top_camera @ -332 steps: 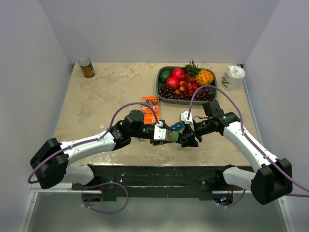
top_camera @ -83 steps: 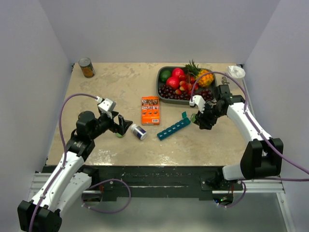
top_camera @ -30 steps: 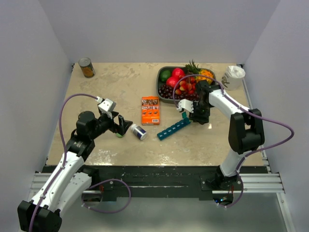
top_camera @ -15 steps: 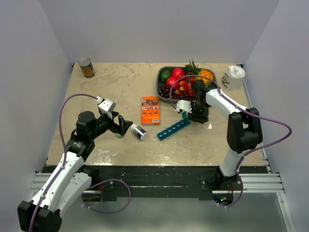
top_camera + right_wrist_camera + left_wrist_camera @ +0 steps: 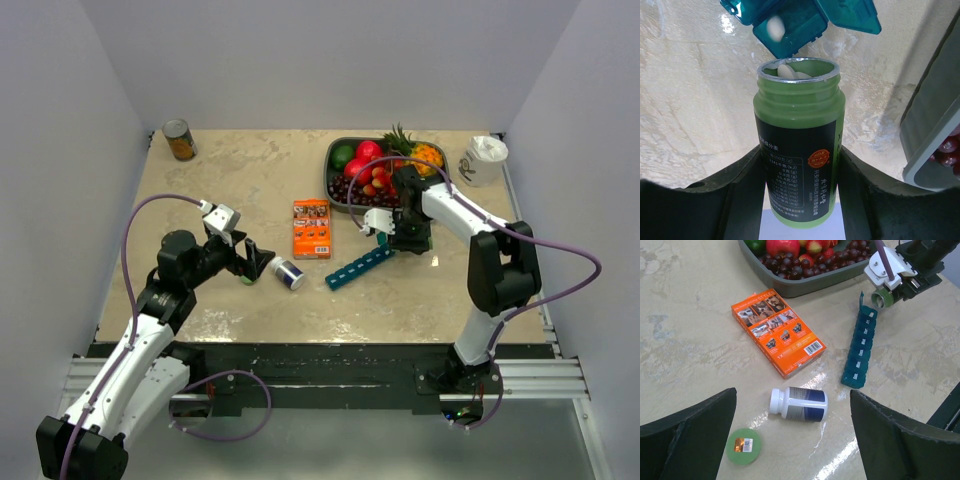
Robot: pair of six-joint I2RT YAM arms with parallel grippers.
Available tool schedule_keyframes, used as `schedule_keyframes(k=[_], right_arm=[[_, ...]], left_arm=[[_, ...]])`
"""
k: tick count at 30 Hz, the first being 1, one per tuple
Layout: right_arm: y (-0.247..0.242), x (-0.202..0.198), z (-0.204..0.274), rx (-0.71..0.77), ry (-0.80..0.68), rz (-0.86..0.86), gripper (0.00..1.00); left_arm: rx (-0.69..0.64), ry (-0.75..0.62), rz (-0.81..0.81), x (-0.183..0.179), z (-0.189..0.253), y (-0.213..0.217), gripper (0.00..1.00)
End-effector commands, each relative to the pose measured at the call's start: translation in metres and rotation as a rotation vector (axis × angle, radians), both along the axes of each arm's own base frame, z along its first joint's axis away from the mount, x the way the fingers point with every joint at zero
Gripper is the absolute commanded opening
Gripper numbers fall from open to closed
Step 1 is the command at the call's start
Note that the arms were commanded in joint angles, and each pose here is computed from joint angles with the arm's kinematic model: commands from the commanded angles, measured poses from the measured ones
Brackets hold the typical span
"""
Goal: Sort the pills into containers
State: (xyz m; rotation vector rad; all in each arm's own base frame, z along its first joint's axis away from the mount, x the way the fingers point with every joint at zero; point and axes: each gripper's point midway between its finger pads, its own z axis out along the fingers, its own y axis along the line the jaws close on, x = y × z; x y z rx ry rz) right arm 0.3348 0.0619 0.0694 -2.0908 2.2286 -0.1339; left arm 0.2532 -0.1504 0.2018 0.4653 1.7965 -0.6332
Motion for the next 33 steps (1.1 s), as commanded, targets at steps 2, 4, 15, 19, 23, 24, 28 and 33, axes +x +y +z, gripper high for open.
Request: schedule_keyframes(k=[2, 4, 15, 19, 23, 24, 28, 33], right_arm=[[0.0017, 0.0086, 0.0115, -0.035, -0.028, 0.021, 0.05], [0.0026, 0.0092, 0.0126, -0.034, -0.030, 0.018, 0.05], [0.0040, 0.0074, 0.0127, -0.062, -0.026, 0.031, 0.05], [0.0046, 0.0067, 0.0133, -0.084, -0.022, 0.040, 0.05], [0.0050, 0.0060, 0.0133, -0.098, -0.020, 0.043, 0.05], [0.0049, 0.0057, 0.0127, -0.105, -0.018, 0.046, 0.05], [0.0033, 0.0057, 0.0125, -0.118, -0.018, 0.042, 0.05], [0.0038, 0.0052, 0.0115, -0.128, -0.015, 0.043, 0.05]], left_arm=[[-0.018, -0.103, -0.018, 0.0041, 0.0322, -0.0025, 0.99], [-0.019, -0.106, -0.017, 0.0039, 0.0330, -0.0022, 0.99], [-0.021, -0.109, -0.021, 0.0033, 0.0338, -0.0028, 0.99], [-0.021, -0.112, -0.021, 0.0032, 0.0346, -0.0028, 0.99], [-0.021, -0.110, -0.023, 0.0032, 0.0342, -0.0030, 0.99], [-0.022, -0.112, -0.023, 0.0031, 0.0346, -0.0030, 0.99], [-0.022, -0.112, -0.023, 0.0031, 0.0346, -0.0030, 0.99], [-0.020, -0.111, -0.023, 0.0030, 0.0339, -0.0029, 0.99]])
